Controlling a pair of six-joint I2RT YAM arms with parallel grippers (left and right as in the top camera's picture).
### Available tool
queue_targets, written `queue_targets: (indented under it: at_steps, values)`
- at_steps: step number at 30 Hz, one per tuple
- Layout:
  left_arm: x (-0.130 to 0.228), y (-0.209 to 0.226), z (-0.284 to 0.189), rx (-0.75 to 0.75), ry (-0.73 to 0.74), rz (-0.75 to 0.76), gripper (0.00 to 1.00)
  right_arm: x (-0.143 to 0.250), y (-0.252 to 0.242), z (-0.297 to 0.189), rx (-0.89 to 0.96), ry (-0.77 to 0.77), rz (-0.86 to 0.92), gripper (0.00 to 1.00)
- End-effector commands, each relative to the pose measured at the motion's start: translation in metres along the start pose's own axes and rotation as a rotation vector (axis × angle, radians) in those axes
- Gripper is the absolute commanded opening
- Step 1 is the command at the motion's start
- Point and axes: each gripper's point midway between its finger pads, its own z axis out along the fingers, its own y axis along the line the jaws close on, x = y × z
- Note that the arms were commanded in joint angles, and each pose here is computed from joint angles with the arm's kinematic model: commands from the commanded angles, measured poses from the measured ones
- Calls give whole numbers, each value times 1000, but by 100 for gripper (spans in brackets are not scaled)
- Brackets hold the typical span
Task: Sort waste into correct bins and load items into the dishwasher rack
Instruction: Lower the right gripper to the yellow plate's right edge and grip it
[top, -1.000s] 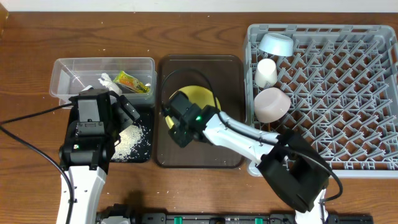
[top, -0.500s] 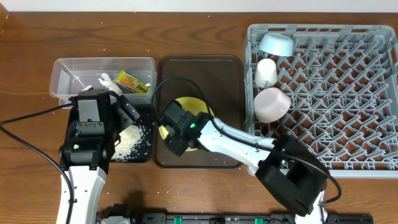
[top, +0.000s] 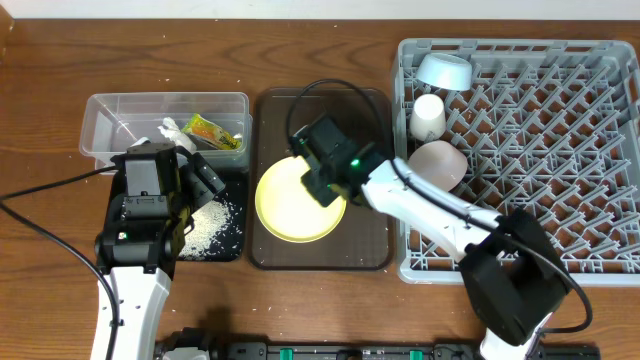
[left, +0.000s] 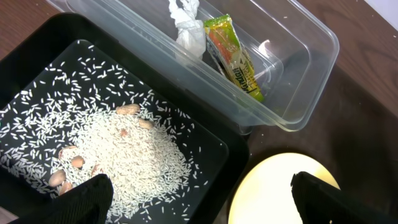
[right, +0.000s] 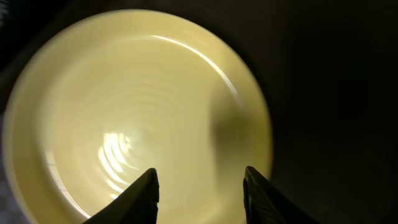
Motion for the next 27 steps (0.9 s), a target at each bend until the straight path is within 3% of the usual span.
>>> queue_targets:
  at_steps: [1, 11, 27]
  values:
    - [-6, 0, -3, -5, -18, 1, 95, -1, -22, -4, 36, 1, -20, 43]
    - [-6, 0, -3, -5, -18, 0, 95, 16, -42, 2, 60, 37, 22, 45]
    - [-6, 0, -3, -4, -18, 1, 95, 29, -42, 24, 63, -6, 33, 35]
